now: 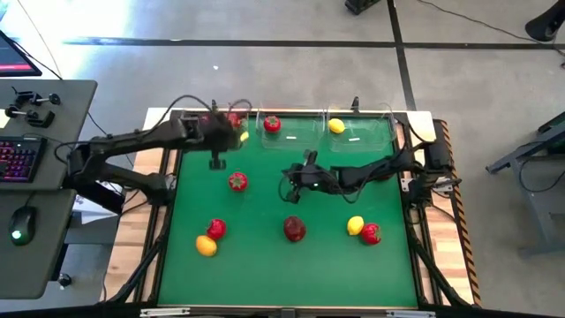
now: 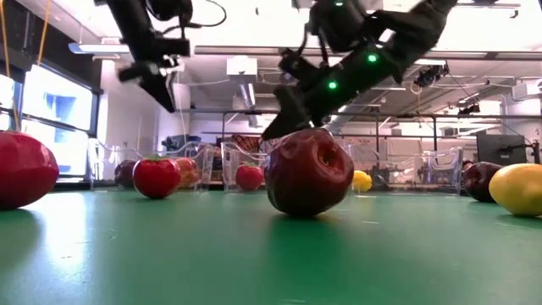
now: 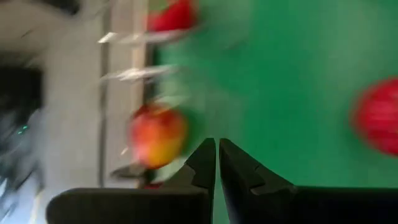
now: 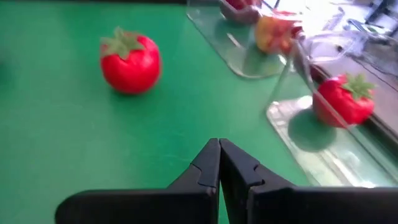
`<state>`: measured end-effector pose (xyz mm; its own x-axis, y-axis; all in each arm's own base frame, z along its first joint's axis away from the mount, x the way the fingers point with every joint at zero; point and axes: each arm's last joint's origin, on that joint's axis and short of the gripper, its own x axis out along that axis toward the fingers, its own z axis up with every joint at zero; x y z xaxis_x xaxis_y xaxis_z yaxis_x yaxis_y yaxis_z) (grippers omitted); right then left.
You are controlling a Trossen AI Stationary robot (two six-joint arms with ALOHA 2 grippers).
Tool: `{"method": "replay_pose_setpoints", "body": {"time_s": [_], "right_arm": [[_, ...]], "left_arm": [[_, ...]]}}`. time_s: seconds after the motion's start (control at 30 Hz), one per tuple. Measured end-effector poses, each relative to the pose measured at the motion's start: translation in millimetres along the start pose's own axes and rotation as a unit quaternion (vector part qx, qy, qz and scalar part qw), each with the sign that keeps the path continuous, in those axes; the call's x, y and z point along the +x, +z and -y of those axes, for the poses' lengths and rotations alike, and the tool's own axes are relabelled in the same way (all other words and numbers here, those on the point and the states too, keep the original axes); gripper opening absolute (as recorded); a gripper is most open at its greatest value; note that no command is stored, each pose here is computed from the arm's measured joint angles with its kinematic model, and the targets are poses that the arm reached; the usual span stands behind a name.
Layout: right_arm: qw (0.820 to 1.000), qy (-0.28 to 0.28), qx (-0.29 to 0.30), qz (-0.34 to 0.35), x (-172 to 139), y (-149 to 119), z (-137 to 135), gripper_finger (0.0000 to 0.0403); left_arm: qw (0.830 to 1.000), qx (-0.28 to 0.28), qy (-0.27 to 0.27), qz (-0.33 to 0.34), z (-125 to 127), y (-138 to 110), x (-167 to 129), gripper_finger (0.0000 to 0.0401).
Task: Sort produce into baskets
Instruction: Put the bottom left lemon into the right transparent bin
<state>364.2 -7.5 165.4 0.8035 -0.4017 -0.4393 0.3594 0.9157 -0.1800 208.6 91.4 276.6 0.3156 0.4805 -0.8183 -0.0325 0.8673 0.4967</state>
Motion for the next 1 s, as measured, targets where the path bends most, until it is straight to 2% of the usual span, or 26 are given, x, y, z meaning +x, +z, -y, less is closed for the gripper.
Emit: {"method": "replay_pose_setpoints", "body": {"time_s": [0.2, 0.43, 0.67, 0.77, 1.0], "right_arm": [[0.998, 0.0, 0.019, 0.055, -25, -4, -2, 0.0], [0.998, -0.014, 0.026, 0.058, -57, -19, -7, 0.0], [0.998, -0.043, 0.024, 0.05, -74, -37, -7, 0.0], [0.997, -0.049, 0.026, 0.053, -75, -38, -6, 0.0], [0.997, -0.042, 0.03, 0.053, -75, -38, -7, 0.0]], "left_arm": [[0.992, 0.059, -0.108, 0.03, 45, 10, -19, 0.0001], [0.97, 0.101, -0.219, 0.029, 98, 12, -44, 0.0001], [0.96, 0.073, -0.27, 0.003, 150, 2, -76, 0.0001], [0.958, 0.057, -0.281, -0.013, 172, -3, -86, 0.0001], [0.955, 0.059, -0.287, -0.049, 216, -15, -103, 0.0001]]}}
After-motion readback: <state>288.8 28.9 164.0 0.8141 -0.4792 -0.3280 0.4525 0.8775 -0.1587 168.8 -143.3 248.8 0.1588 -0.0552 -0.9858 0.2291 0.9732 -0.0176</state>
